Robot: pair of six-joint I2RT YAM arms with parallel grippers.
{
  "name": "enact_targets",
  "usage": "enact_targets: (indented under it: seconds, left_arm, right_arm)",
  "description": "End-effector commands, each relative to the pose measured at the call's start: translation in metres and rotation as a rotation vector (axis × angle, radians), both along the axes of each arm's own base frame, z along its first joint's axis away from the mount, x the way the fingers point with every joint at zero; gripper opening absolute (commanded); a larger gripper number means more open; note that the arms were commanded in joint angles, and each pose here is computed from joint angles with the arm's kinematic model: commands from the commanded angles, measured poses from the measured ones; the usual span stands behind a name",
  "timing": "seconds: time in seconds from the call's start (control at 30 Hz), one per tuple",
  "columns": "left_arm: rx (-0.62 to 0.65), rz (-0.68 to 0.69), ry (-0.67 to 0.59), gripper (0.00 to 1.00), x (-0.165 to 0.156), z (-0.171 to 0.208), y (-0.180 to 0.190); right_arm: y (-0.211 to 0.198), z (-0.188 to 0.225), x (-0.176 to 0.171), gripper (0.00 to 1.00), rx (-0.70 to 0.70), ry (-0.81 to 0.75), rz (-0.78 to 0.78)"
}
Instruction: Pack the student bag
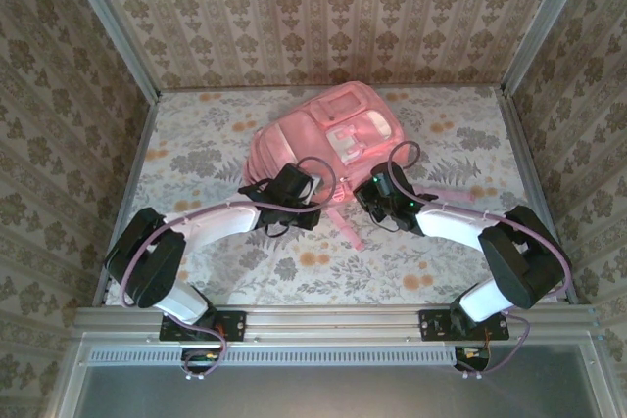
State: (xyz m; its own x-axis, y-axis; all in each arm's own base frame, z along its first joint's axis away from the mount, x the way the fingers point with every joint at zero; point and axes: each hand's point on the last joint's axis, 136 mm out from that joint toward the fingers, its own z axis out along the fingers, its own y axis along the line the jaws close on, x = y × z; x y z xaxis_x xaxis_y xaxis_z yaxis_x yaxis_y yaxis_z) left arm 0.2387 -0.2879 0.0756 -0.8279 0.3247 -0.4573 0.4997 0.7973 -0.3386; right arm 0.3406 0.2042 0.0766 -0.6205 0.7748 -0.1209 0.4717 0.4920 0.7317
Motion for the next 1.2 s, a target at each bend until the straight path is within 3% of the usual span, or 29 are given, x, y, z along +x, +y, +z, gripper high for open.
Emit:
enact_targets:
  seconds: [0.0, 0.33, 0.63, 0.9, 1.03, 1.17]
  left_arm:
    - [0.065, 0.025, 0.018, 0.00, -0.007, -0.004, 0.025]
    - [0.065, 0.028, 0.024, 0.00, -0.011, -0.004, 0.030]
    - [0.064, 0.025, 0.033, 0.00, -0.012, -0.003, 0.030]
    - [0.053, 0.025, 0.036, 0.00, -0.015, -0.002, 0.031]
    - [0.034, 0.026, 0.042, 0.00, -0.014, -0.001, 0.027]
    - [0.010, 0.020, 0.044, 0.00, -0.013, 0.002, 0.021]
  right_arm:
    - [-0.047, -0.006, 0.008, 0.00, -0.150, 0.020, -0.095]
    - [-0.056, -0.012, 0.025, 0.00, -0.191, 0.081, 0.018]
    - [-0.071, -0.005, 0.053, 0.00, -0.311, 0.127, 0.093]
    - [-0.089, 0.005, 0.073, 0.00, -0.373, 0.149, 0.077]
    - [-0.073, 0.013, 0.065, 0.39, -0.275, 0.125, 0.099]
    - [-0.063, 0.029, 0.038, 0.57, -0.174, 0.055, 0.061]
